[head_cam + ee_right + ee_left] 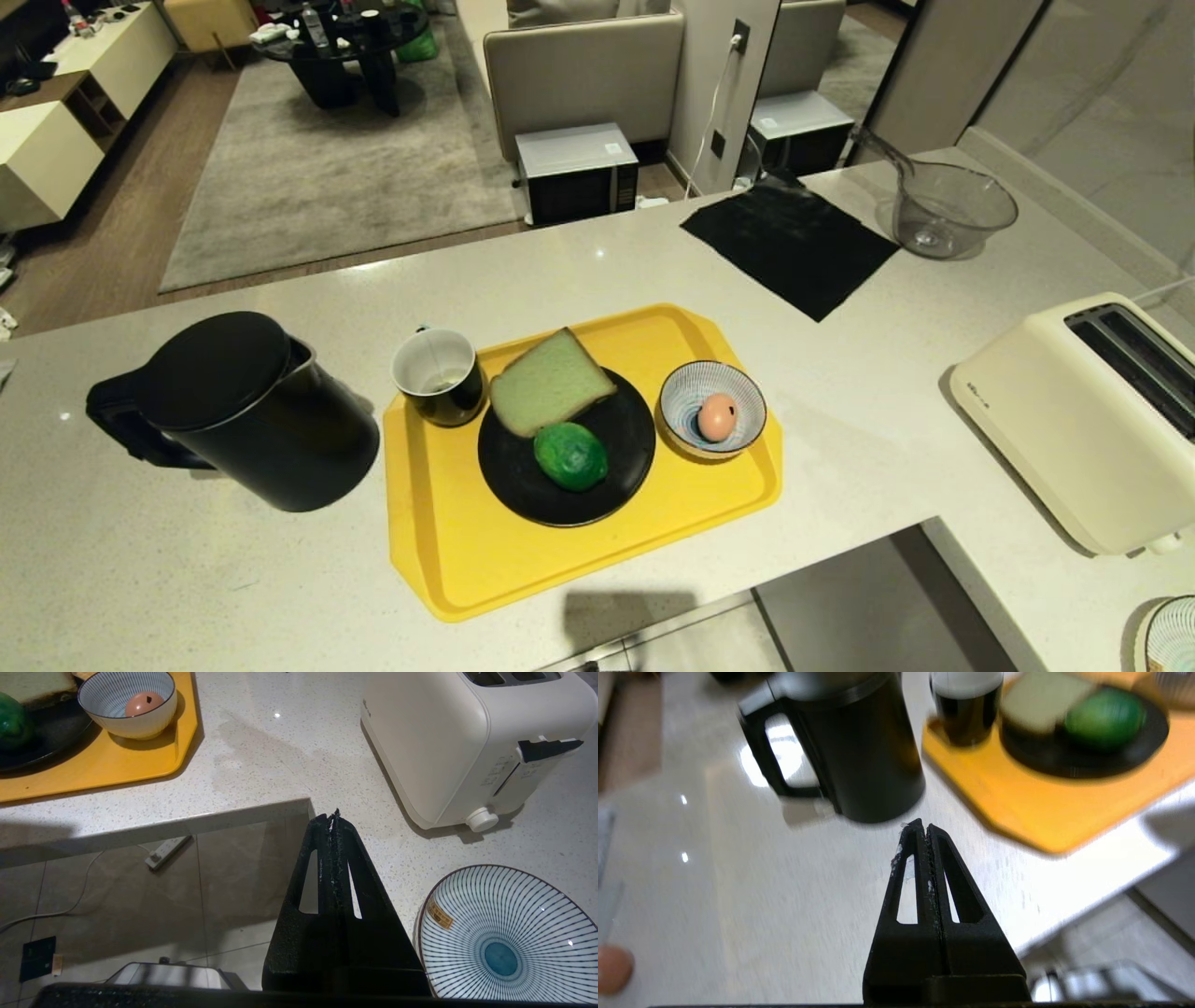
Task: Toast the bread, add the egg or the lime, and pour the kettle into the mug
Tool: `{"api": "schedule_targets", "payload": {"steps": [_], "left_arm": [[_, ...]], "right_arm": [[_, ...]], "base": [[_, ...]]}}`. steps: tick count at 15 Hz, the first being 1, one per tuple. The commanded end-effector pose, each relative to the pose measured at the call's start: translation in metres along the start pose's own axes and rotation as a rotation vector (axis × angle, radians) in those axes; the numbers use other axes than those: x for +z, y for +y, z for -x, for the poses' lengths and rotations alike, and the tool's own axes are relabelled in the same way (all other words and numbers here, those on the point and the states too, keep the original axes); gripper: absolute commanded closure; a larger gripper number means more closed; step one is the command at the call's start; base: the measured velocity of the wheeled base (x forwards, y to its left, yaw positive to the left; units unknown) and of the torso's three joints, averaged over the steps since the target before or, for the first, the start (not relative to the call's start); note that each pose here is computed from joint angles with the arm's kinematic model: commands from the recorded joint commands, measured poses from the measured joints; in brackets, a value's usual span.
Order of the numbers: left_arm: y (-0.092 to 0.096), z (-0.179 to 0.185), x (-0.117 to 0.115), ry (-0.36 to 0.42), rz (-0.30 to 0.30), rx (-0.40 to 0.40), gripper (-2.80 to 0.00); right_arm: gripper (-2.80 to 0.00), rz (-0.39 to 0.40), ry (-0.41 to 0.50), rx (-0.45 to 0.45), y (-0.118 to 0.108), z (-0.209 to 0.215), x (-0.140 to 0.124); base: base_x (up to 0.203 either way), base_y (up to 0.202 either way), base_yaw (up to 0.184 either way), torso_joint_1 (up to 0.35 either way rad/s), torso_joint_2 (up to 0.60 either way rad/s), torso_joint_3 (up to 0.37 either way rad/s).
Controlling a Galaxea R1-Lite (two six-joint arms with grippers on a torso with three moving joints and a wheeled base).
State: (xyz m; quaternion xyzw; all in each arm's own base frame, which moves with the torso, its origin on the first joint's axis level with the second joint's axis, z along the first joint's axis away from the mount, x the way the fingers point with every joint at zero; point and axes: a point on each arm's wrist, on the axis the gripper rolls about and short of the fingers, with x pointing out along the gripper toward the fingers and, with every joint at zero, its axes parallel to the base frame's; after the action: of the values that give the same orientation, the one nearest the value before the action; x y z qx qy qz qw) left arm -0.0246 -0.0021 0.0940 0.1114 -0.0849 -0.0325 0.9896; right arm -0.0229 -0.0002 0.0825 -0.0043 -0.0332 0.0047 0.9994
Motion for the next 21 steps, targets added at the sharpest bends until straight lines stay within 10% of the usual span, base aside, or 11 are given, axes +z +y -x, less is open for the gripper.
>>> {"api": "schedule_targets", "payload": {"steps": [1, 21], "left_arm": [[-0.0029, 0.0008, -0.0142, 0.120, 0.010, -0.011, 0.00], [-0.0034, 0.0016, -0.0187, 0.171, 0.119, 0.013, 0.00]], "right_arm": [[0.00, 0.000, 0.026, 0.001, 0.0001, -0.0016, -0.0077], [0.00, 0.000, 0.026, 0.001, 0.0001, -0.0016, -0.0077]], "base": [[0.000, 0.000, 0.000, 0.000, 0.00, 0.000], [0.000, 0.000, 0.000, 0.000, 0.00, 0.000]]}}
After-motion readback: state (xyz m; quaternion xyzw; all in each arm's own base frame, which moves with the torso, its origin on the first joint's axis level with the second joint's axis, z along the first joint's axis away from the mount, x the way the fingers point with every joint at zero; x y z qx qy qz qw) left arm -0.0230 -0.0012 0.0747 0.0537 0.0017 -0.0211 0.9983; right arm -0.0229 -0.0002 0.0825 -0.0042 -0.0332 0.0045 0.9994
